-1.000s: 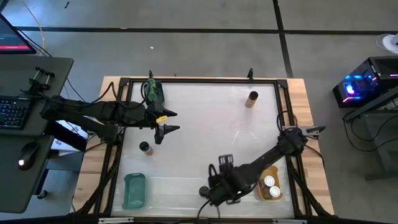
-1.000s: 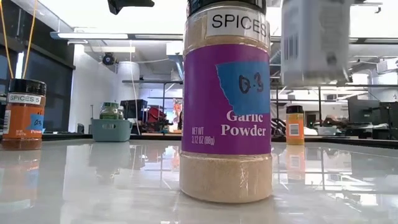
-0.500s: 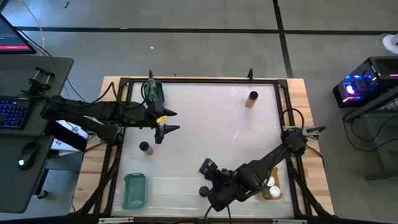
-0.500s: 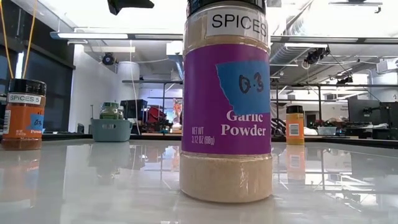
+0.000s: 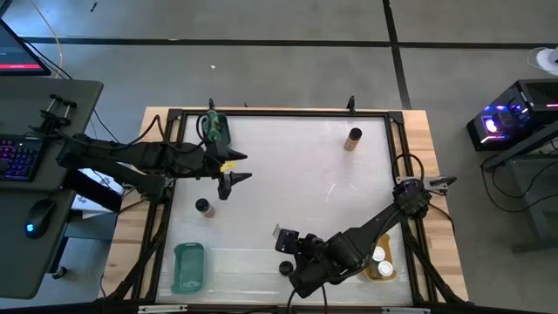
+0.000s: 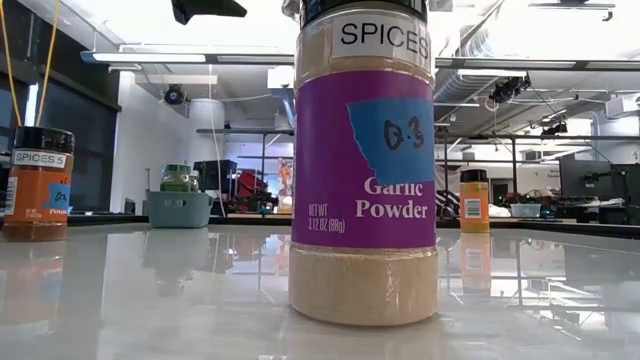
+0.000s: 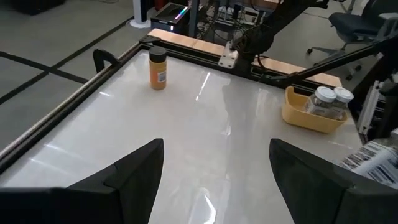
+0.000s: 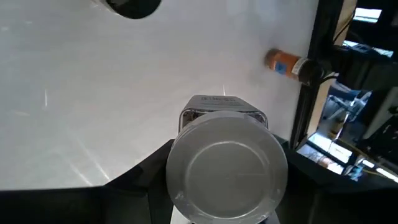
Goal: Sort spices by type
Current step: Put the white seasoning bottle into the yellow bin
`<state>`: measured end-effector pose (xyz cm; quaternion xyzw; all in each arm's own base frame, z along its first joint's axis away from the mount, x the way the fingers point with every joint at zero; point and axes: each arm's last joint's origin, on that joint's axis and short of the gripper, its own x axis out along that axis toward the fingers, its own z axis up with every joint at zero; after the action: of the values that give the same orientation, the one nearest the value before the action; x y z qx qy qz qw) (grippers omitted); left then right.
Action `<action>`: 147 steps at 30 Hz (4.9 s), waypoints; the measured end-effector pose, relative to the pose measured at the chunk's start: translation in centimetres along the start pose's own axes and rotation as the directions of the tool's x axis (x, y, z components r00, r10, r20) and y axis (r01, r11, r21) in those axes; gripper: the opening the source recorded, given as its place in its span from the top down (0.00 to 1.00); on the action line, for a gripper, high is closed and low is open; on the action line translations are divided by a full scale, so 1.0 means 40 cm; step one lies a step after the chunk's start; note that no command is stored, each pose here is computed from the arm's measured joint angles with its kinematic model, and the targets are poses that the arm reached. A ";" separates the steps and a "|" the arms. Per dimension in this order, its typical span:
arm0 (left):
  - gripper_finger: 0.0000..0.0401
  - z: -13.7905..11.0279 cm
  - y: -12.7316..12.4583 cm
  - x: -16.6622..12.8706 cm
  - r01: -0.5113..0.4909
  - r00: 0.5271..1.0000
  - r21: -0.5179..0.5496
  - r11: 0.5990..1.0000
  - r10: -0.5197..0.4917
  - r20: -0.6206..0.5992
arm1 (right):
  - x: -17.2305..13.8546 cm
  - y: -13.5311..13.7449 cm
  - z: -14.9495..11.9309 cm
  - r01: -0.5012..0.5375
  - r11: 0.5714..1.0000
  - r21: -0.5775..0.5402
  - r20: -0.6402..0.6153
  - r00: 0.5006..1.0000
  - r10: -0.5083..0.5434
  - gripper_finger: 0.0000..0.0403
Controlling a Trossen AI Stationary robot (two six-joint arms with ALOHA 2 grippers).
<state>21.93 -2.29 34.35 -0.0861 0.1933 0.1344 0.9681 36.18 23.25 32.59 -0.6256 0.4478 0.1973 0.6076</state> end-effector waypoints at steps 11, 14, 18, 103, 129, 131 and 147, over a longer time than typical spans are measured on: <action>0.31 0.001 0.003 0.000 -0.039 0.999 0.016 0.999 0.039 0.012 | 0.013 -0.033 -0.005 0.088 0.967 0.240 -0.006 0.996 -0.089 0.51; 0.31 0.001 0.003 0.000 -0.039 0.999 0.017 0.999 0.039 0.011 | 0.018 -0.052 -0.038 0.213 0.766 0.607 -0.142 0.977 -0.159 0.51; 0.31 -0.003 0.004 0.000 -0.044 0.999 0.013 0.999 0.044 -0.002 | 0.012 -0.081 -0.112 0.225 0.133 0.965 -0.211 0.971 -0.112 0.51; 0.31 -0.010 0.009 -0.001 -0.077 0.997 -0.026 0.997 0.076 -0.026 | -0.046 0.460 -0.282 0.475 -0.754 0.453 0.213 0.764 0.609 0.51; 0.31 -0.010 0.008 -0.001 -0.076 0.997 -0.025 0.997 0.075 -0.027 | 0.011 0.505 -0.263 0.471 -0.757 0.453 0.286 0.727 0.624 0.41; 0.31 -0.010 0.008 -0.001 -0.076 0.997 -0.025 0.997 0.075 -0.027 | 0.008 0.506 -0.263 0.472 -0.750 0.462 0.297 0.715 0.633 0.40; 0.31 -0.010 0.008 -0.001 -0.070 0.997 -0.026 0.997 0.069 -0.028 | -0.064 0.453 -0.280 0.437 -0.747 0.501 0.305 0.718 0.625 0.33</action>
<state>21.67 -2.08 33.96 -0.0941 0.2076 0.1693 0.9588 17.02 16.11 26.08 0.4709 0.5932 -0.4071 0.5105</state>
